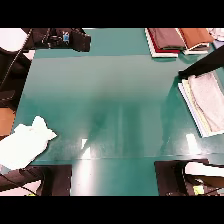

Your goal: Fold the shirts.

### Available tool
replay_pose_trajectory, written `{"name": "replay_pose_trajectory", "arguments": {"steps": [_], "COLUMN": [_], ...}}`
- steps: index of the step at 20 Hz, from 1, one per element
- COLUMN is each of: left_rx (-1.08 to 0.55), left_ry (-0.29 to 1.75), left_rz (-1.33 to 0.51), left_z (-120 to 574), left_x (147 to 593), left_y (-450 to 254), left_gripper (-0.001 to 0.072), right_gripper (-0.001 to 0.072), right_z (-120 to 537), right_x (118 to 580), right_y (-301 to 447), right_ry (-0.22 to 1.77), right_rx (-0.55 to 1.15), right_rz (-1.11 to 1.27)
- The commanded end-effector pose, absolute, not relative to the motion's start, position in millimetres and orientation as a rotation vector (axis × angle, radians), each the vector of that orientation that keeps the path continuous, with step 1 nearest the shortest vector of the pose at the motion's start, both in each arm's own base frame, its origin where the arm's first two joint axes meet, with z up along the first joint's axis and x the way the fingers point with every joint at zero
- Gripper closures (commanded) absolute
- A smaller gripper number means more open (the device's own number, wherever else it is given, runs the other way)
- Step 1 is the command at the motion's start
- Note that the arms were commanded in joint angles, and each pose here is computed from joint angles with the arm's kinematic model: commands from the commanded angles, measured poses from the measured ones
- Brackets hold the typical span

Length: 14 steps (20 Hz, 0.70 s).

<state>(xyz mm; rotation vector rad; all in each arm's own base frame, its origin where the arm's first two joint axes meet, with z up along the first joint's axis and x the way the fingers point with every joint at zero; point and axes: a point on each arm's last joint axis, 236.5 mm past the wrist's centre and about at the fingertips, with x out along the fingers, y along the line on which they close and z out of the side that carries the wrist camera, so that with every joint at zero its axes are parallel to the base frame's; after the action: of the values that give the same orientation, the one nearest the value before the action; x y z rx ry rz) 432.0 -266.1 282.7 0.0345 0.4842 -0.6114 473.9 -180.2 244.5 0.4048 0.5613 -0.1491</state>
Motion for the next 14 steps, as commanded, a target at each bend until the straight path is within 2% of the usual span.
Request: {"name": "replay_pose_trajectory", "arguments": {"steps": [1, 3, 7, 14], "left_rx": [0.039, 0.043, 0.043, 0.046], "left_ry": [0.506, 0.514, 0.514, 0.518], "left_rz": [-0.616, -0.617, -0.617, -0.618], "left_z": [278, 276, 277, 276], "left_x": [429, 428, 428, 427], "left_y": [-266, -266, -266, -266], "left_gripper": [0.0683, 0.0683, 0.0683, 0.0682], "right_gripper": [0.0693, 0.0693, 0.0693, 0.0693], "right_z": [295, 298, 261, 152], "right_x": [468, 454, 414, 287], "right_y": [-174, -175, -189, -222], "right_ry": [0.486, 0.525, 0.685, 0.927], "right_rx": [0.366, 0.359, 0.392, 0.504], "right_rz": [-0.136, -0.136, -0.195, -0.487]}}
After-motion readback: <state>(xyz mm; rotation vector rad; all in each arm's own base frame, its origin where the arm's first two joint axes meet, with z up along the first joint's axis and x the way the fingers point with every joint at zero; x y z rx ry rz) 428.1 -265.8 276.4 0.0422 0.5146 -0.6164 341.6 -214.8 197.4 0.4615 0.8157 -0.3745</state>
